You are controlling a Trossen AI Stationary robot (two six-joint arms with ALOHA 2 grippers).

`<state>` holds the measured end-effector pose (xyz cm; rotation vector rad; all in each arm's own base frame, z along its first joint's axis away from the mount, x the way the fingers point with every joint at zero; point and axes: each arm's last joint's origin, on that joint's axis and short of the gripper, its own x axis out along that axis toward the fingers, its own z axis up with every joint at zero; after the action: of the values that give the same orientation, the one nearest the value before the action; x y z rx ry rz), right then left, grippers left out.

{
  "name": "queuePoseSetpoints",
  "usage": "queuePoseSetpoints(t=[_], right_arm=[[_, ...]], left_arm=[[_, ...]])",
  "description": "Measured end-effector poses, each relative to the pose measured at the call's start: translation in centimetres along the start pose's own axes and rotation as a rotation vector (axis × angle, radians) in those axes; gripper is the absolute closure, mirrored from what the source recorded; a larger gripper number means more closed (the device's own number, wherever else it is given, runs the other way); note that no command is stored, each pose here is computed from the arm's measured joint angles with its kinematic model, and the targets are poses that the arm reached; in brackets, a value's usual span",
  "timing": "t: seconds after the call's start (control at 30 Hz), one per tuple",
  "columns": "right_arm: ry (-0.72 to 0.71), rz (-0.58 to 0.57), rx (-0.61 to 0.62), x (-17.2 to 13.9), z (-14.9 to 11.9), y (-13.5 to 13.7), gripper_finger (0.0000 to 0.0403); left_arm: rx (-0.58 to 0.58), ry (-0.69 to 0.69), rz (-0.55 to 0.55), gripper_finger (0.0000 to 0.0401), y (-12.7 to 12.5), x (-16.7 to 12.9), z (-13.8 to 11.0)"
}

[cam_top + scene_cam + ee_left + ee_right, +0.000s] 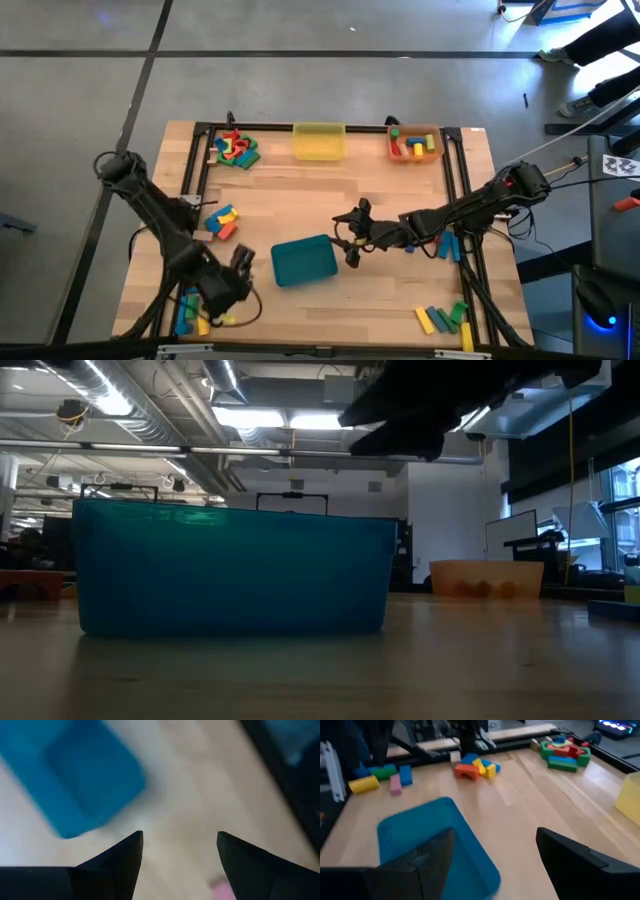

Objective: Sort blocks by size
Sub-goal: Put the yellow cylindrical block into the orange bin

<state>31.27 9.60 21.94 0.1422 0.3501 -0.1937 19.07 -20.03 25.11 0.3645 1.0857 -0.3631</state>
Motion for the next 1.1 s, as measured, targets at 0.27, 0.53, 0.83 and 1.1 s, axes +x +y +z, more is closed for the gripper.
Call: queuePoseSetpoints(t=[0.27,0.53,0.83,1.1], right_arm=[[-0.011,0.042,-0.004,-0.6,-0.2,1.2,0.0119],[-0.012,0.044,-0.003,-0.7,-0.3,1.4,0.0119],[-0.006,0.049,-0.002,-0.3,-0.6,1.6,0.0119],[-0.019,0.053,-0.002,-0.3,-0.5,1.6,0.0119]], left_arm=[[0.198,0.104,-0.170,0.0162,-4.1,1.5,-1.1],[0.266,0.236,-0.305,0.0162,-6.7,4.1,-1.9],[0.295,0.349,-0.422,0.0162,-9.1,6.2,-3.0],[0.396,0.366,-0.428,0.0162,-10.4,7.5,-3.8]])
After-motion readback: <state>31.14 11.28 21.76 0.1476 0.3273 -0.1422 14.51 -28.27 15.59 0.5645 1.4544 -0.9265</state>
